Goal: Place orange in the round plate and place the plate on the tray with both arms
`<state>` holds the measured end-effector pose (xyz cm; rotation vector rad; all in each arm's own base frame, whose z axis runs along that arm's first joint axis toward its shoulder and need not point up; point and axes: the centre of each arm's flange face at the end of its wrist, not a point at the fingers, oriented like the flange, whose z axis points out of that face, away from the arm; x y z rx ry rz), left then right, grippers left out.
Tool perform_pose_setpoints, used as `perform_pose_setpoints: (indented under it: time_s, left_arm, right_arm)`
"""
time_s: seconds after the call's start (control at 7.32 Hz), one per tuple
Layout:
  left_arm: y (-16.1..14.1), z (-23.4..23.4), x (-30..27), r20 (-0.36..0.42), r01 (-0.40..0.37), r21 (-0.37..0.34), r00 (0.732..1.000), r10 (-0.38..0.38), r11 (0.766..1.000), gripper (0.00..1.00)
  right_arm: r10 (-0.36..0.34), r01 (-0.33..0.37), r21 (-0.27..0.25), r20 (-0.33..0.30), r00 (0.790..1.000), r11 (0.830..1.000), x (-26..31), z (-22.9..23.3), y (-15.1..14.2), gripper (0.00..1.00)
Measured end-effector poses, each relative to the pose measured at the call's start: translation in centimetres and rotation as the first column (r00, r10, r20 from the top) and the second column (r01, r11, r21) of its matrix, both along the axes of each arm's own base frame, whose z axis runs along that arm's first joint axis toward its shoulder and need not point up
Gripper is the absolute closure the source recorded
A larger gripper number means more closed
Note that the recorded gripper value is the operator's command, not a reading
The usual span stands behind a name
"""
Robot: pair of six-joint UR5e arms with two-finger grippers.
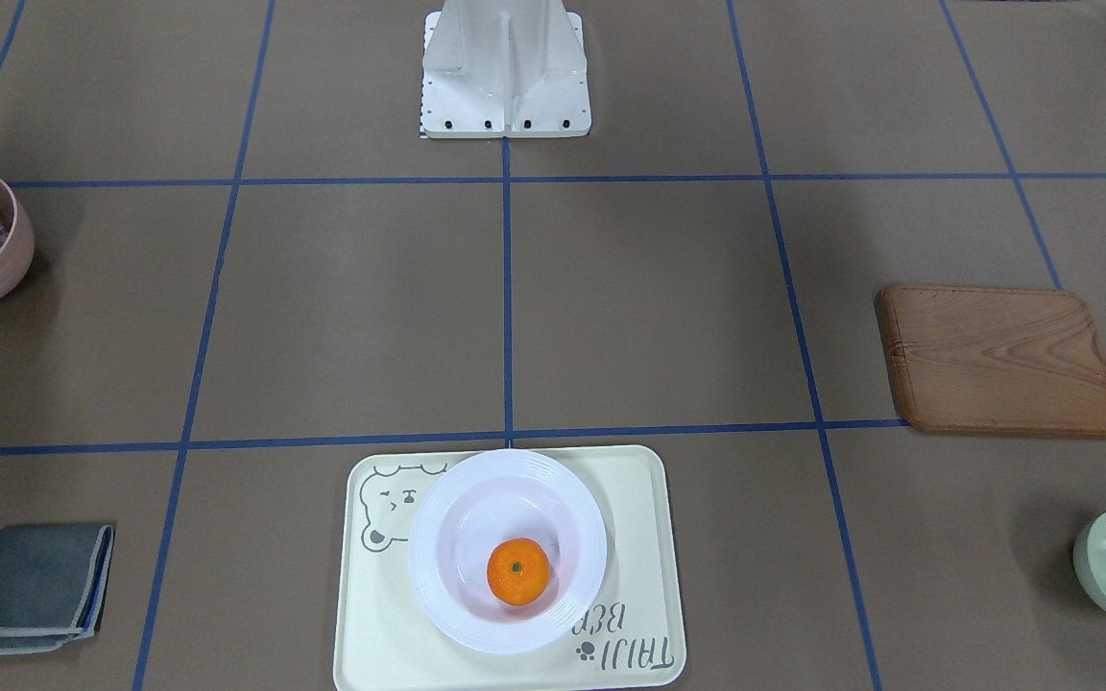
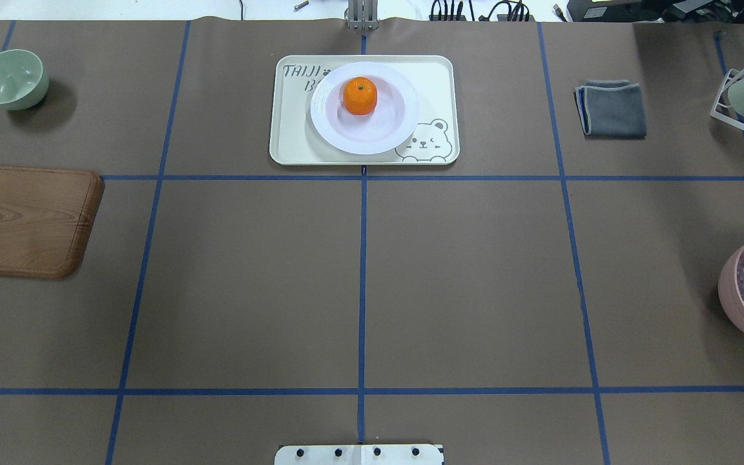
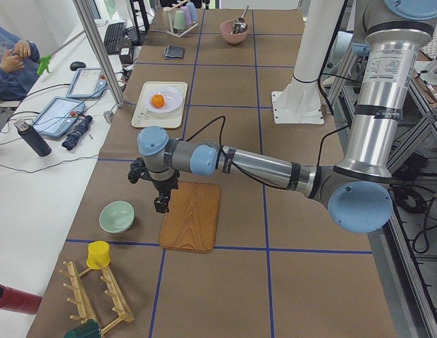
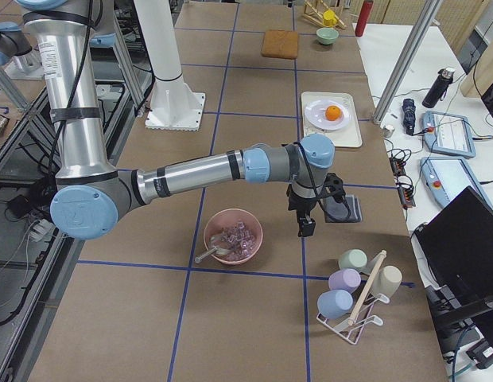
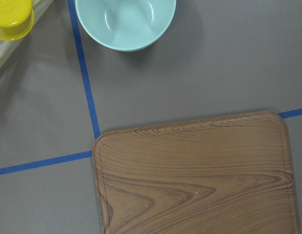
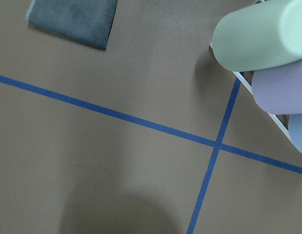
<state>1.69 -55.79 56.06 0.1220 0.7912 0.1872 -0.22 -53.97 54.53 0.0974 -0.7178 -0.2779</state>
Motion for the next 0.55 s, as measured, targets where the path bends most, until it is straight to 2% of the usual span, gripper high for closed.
perform_pose_setpoints:
  time_s: [0.55]
  left_arm:
    - [0.14,-0.24,0.03,-0.005,0.0,0.022,1.0,0.001,1.0,0.02]
  right_arm:
    - [-0.004,0.003,-0.033,-0.004,1.0,0.999,-0.14,0.28,0.37,0.0]
